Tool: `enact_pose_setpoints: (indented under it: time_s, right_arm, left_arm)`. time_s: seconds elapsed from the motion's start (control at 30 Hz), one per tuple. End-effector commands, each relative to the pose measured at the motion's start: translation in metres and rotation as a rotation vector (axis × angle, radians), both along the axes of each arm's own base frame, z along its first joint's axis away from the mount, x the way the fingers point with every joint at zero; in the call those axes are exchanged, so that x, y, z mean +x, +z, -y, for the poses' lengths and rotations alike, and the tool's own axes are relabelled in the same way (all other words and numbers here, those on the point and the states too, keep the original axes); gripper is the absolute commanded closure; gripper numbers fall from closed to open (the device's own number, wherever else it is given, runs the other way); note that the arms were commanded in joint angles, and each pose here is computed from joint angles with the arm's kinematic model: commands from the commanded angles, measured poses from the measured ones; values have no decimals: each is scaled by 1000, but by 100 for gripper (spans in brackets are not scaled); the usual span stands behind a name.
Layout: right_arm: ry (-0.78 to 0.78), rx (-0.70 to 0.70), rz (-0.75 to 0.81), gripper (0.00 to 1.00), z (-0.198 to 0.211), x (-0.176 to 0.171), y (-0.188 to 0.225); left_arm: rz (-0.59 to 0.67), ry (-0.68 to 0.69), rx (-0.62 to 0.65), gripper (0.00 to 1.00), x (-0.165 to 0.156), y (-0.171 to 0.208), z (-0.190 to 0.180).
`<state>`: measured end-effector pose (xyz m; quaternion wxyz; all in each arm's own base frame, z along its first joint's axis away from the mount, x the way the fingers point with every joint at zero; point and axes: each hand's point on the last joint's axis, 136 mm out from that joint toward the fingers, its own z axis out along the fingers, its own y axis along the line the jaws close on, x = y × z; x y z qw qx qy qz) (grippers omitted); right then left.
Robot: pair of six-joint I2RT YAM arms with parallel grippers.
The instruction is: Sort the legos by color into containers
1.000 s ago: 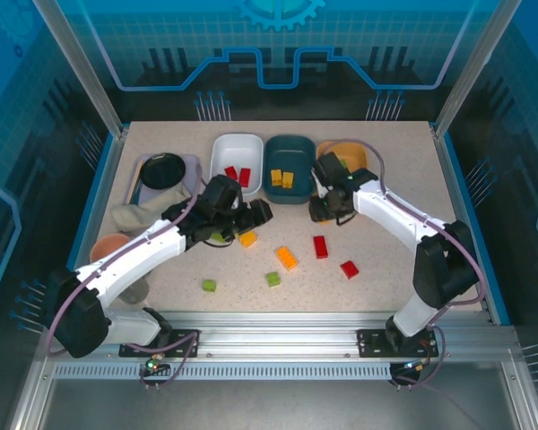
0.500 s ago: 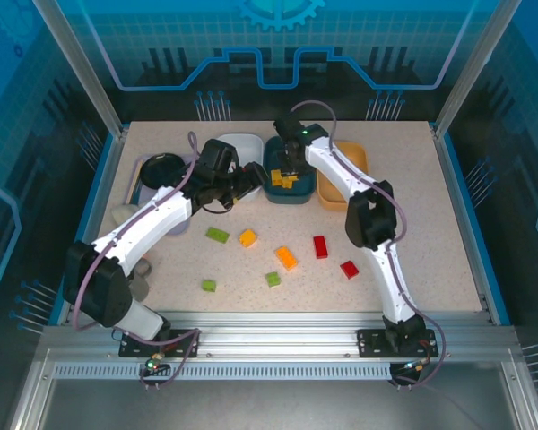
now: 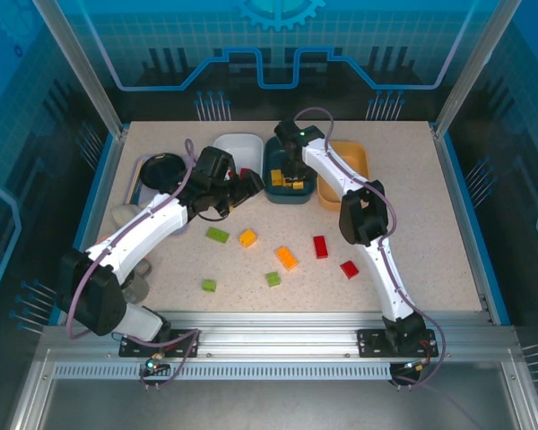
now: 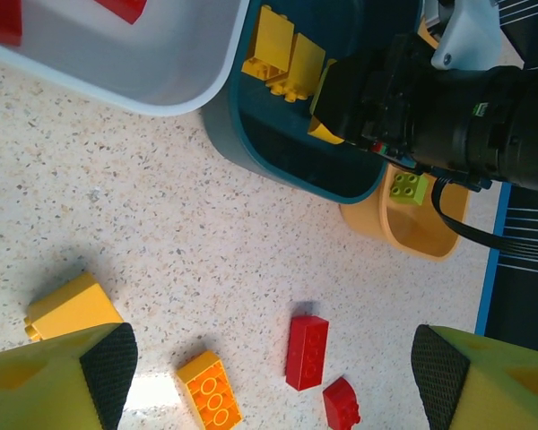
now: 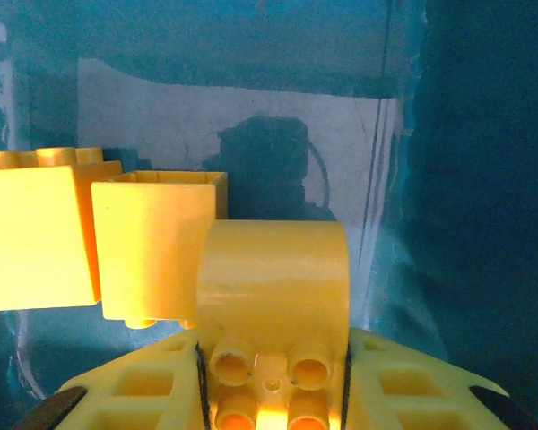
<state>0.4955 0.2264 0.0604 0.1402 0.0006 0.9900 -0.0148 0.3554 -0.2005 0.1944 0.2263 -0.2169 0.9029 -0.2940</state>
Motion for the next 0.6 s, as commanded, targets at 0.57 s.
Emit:
enact_pose_setpoints:
  time_s: [0.57]
  right_arm:
    - [606,253,279,38,-125,-77,124]
  left_arm:
    - [-134,245,277,16,-95,-16,-104]
